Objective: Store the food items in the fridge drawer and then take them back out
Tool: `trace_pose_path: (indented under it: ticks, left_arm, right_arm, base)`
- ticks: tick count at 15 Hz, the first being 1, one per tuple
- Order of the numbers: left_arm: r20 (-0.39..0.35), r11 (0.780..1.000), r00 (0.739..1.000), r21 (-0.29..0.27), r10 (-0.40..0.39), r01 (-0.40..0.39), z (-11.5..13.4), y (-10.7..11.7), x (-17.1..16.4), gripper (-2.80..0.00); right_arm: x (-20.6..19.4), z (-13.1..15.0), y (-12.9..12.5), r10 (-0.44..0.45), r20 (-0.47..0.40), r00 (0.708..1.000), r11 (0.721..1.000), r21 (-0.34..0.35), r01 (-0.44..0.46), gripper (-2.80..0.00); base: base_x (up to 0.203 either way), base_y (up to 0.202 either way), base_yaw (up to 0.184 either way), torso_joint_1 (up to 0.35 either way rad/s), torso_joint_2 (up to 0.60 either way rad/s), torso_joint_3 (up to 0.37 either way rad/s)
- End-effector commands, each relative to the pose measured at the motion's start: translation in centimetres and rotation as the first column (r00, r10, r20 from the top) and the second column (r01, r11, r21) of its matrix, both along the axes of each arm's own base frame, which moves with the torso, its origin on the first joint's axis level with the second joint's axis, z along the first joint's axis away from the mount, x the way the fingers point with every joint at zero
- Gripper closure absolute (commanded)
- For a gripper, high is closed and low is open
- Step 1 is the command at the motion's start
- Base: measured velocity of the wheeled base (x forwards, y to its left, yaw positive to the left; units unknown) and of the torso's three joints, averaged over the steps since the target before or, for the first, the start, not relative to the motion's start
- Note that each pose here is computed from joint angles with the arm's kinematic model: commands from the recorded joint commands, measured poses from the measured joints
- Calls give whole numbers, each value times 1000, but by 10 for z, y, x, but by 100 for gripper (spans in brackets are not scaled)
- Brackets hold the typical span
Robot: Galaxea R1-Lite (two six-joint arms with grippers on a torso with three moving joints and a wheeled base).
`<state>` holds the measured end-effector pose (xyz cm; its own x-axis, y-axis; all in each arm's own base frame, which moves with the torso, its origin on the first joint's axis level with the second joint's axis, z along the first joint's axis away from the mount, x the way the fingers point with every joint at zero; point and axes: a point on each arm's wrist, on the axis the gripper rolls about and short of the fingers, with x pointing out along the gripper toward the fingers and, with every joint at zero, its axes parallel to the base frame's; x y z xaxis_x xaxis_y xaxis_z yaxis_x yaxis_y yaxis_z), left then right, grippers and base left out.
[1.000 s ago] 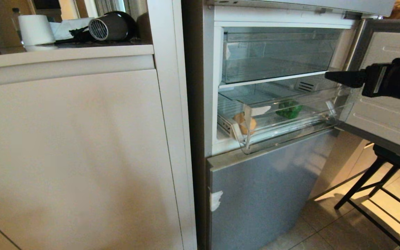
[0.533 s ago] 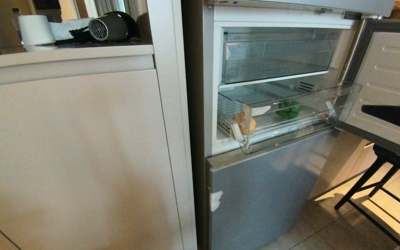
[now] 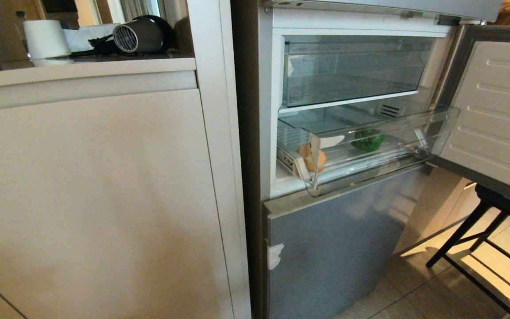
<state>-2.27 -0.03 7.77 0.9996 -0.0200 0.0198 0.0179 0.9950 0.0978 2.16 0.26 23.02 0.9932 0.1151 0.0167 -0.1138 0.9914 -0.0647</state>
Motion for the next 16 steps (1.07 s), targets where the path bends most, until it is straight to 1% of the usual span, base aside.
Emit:
trace_pose_path:
  ticks: [1, 3, 6, 7, 8, 9, 10, 12, 15, 16]
  left_arm:
    - [-11, 1000, 1000, 1, 0, 0, -3, 0, 1, 0]
    - [-11, 1000, 1000, 1, 0, 0, -3, 0, 1, 0]
    - [-10, 1000, 1000, 1, 0, 0, -3, 0, 1, 0]
    - [-10, 1000, 1000, 1, 0, 0, -3, 0, 1, 0]
    - [-9, 1000, 1000, -1, 2, -2, -3, 0, 1, 0]
    - [-9, 1000, 1000, -4, 1, -2, -3, 0, 1, 0]
    - [-9, 1000, 1000, -12, 1, -1, -3, 0, 1, 0]
    - [-9, 1000, 1000, -21, 3, -3, -3, 0, 1, 0]
    - [-9, 999, 1000, -52, 4, -4, -3, 0, 1, 0]
    - [-7, 998, 1000, -56, 5, -5, -3, 0, 1, 0]
  right_arm:
    - [-19, -20, 0, 2, 38, 999, 1000, 0, -2, -280]
    - [-24, -42, 0, 5, 18, 1000, 1000, 2, -5, -280]
    - [-35, -62, 0, 19, 39, 999, 1000, 3, -19, -280]
    - [-37, -73, -1, 30, 35, 999, 1000, 0, -30, -280]
    - [-34, -87, -1, 34, 3, 999, 999, -13, -34, -280]
    - [-33, -98, -1, 34, -7, 999, 999, -24, -34, -280]
    - [-33, -110, 0, 28, 3, 1000, 999, -40, -28, -280]
    - [-33, -134, 0, 14, 24, 1000, 996, -94, -12, -280]
    - [-44, -145, -1, -14, 82, 997, 993, -117, 24, -280]
    - [-45, -148, -1, -30, 55, 998, 992, -122, 36, -280]
  base:
    - [0, 0, 0, 0, 0, 0]
    - [0, 0, 0, 0, 0, 0]
    - [0, 0, 0, 0, 0, 0]
    - [0, 0, 0, 0, 0, 0]
    - [0, 0, 0, 0, 0, 0]
    - [0, 0, 0, 0, 0, 0]
    - [0, 0, 0, 0, 0, 0]
    - [0, 0, 0, 0, 0, 0]
    - [0, 0, 0, 12, -35, -29]
    - [0, 0, 0, 68, -278, -220]
